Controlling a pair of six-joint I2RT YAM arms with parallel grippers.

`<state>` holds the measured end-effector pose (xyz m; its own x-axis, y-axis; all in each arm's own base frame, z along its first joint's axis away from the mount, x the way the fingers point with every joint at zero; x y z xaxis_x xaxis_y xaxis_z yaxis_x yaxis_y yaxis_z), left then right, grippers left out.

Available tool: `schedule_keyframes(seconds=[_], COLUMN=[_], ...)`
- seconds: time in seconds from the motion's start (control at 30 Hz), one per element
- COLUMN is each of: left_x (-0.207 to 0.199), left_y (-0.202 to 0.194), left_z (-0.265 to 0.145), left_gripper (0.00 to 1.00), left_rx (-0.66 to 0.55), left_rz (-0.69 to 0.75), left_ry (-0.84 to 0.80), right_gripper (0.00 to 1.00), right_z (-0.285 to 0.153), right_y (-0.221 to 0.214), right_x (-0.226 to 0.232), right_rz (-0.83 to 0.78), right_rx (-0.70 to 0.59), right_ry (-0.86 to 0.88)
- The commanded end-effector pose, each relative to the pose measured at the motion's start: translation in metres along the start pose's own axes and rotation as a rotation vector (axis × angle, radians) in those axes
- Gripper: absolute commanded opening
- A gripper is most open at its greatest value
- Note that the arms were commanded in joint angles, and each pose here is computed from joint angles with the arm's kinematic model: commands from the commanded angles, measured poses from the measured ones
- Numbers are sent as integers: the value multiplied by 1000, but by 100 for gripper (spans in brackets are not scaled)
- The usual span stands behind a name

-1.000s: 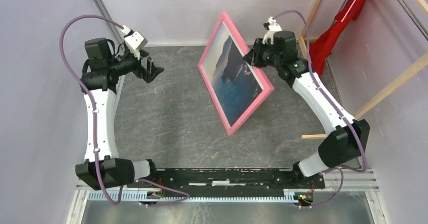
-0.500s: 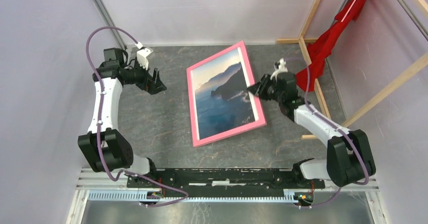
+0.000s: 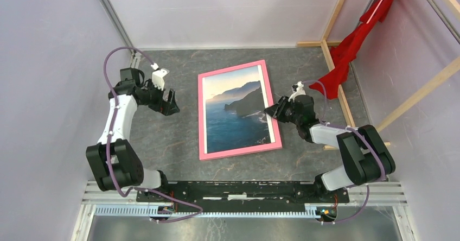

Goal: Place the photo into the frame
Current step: Turn over the photo frame at the center of the board.

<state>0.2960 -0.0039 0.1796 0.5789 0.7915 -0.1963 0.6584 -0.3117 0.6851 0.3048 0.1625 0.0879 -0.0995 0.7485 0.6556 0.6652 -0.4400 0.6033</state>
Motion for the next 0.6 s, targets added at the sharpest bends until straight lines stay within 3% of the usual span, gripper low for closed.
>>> schedule_keyframes(seconds=[0.0, 0.1, 0.43, 0.5, 0.57], left_x=[6, 7, 15, 18, 30], left_y=[10, 5, 11, 13, 19], left_z=[-7, -3, -4, -4, -6], left_gripper=[100, 100, 100, 100, 100], left_rx=[-79, -88, -176, -190, -249], left_rz=[19, -2, -39, -55, -109], left_ry=[93, 106, 211, 234, 327], right_gripper=[33, 50, 82, 95, 98], right_z=[7, 7, -1, -7, -16], right_y=[-10, -14, -3, 7, 21], right_x=[-21, -28, -39, -41, -41], right_rz=[-192, -199, -277, -319, -369], right_rx=[7, 13, 4, -16, -60], right_ry=[-49, -76, -196, -243, -293])
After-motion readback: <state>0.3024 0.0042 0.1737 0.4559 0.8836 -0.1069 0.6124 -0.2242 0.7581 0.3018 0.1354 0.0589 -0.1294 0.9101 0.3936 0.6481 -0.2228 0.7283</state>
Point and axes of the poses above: each gripper's point midway between its finger pads, its own z axis out along the fingers, its own x axis along the line the jaws close on, y = z × x, the point moved 4 cm from there along -z, back along the fingers
